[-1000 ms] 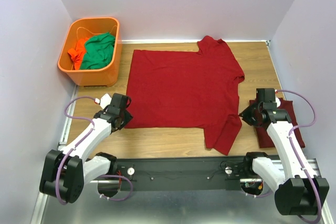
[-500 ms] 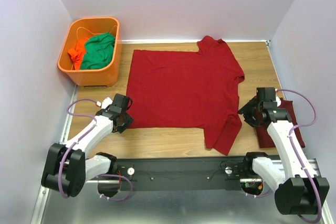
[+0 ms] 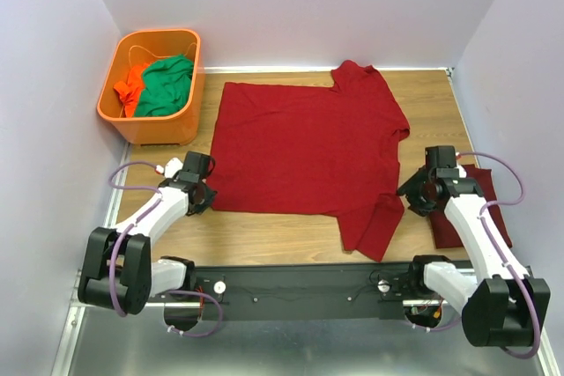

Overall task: Fold and stack the t-shirts
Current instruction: Flatten the tshirt out

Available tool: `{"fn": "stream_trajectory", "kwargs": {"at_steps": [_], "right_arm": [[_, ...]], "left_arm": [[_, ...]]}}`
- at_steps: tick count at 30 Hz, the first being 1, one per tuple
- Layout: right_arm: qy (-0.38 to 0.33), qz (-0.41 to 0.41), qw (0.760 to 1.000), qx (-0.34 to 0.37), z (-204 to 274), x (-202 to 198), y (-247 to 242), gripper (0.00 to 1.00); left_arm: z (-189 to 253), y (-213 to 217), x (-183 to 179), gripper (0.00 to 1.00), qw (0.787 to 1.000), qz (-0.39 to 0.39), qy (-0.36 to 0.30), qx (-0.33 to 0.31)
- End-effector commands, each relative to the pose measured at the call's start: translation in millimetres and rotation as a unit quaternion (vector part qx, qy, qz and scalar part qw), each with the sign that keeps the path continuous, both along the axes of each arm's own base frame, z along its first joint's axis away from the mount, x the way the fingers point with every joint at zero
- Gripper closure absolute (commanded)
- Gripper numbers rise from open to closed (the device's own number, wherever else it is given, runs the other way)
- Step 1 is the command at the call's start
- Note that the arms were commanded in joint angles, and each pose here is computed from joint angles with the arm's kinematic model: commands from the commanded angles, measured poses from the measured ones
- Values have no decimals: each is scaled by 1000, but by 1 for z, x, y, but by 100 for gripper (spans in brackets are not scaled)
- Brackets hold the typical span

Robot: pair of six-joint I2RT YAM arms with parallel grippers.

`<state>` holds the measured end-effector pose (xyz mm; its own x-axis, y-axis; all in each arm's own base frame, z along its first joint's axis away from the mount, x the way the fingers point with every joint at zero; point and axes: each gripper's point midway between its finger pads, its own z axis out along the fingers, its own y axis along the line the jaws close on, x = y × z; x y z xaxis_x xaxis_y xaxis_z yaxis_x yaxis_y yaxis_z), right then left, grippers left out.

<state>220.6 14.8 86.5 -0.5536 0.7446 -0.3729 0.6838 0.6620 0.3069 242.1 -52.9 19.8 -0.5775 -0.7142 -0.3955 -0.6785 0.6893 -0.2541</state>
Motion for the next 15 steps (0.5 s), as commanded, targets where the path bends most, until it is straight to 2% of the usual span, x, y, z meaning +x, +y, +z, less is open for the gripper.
{"fn": "stream_trajectory", "kwargs": {"at_steps": [1, 4, 10, 15], "right_arm": [[36, -2, 999, -4, -23, -11, -1, 43], [42, -2, 999, -2, -32, -10, 0, 43], [18, 4, 1000, -7, -34, 11, -1, 43], [-43, 18, 999, -13, -23, 59, -1, 46]], "left_arm": [[13, 35, 12, 100, 998, 44, -23, 49], [21, 54, 13, 100, 995, 72, -38, 54], [37, 60, 23, 100, 993, 87, -74, 35], [32, 56, 26, 100, 994, 74, -70, 26]]}}
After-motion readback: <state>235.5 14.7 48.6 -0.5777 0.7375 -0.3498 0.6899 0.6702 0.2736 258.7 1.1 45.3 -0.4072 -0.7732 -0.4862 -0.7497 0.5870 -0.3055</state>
